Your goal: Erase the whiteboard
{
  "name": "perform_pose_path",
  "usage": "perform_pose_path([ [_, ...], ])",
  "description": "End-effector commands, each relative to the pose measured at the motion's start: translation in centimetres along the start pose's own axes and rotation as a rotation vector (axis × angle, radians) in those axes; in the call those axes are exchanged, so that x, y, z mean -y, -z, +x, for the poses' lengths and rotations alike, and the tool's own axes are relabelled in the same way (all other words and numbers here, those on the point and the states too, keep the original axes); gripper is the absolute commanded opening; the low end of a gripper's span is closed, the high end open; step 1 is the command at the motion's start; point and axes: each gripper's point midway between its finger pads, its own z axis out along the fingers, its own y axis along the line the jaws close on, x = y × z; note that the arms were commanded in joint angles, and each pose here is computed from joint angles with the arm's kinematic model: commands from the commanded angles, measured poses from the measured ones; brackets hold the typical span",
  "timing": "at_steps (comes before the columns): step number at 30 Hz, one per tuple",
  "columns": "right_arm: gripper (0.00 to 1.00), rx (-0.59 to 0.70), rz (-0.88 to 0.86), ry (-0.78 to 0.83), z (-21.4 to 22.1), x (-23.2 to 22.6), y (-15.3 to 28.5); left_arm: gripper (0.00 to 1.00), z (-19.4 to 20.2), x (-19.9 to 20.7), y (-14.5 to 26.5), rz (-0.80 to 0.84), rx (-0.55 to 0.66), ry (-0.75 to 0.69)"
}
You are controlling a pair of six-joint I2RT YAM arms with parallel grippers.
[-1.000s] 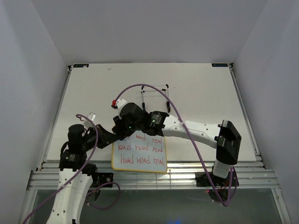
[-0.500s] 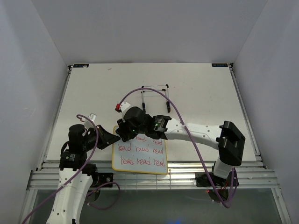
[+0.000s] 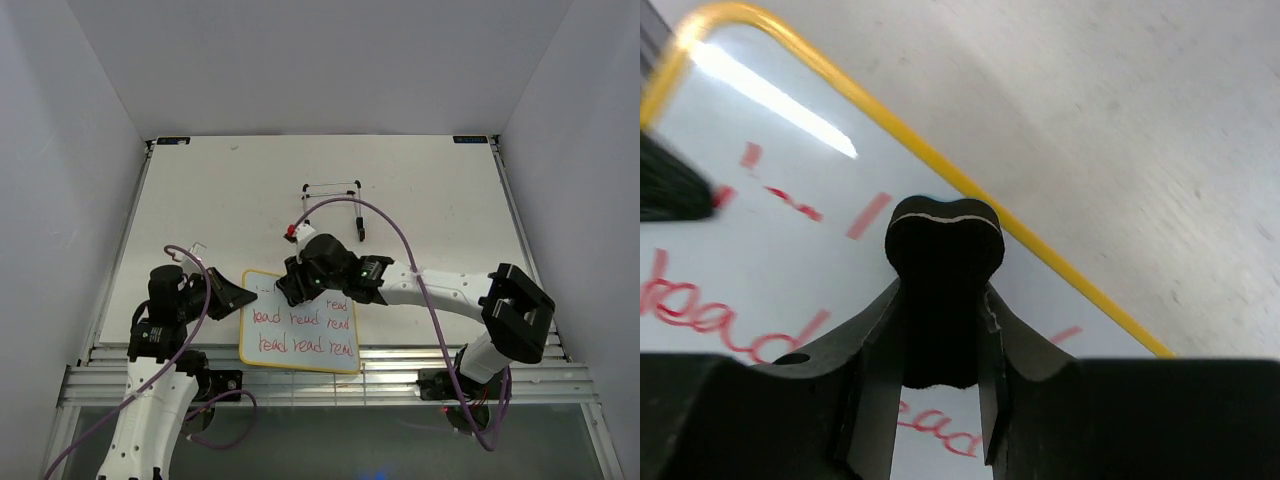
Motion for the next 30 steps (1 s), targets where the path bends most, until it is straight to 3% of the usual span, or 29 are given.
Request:
perform_pose_path([
  [1,0.15,-0.219,0.174,-0.085,9.5,7.6,1.0,0.0,-2.9,4.1,1.1,0.123,0.112,-0.131],
  [6,0.15,-0.287,0.288,-0.185,15.4,12.7,3.2,0.0,-2.7,3.7,1.0,0.115,0.113,-0.121],
  [9,0.14,-0.276,0.313,-0.209,15.7,13.7,4.0,0.0,-2.5,3.4,0.8,0.113,0.104,-0.119],
  [16,0.12,-0.22,0.085,-0.096,10.7,6.5,1.3,0.0,-2.2,3.1,0.6,0.11,0.088,-0.124],
  [23,0.12,-0.124,-0.093,0.003,1.7,-2.8,-1.5,0.0,-1.9,3.2,0.5,0.126,0.067,-0.14],
  [30,0.12,-0.133,-0.214,0.122,-2.4,-9.2,-2.7,0.0,-1.9,3.3,0.4,0.135,0.057,-0.143],
])
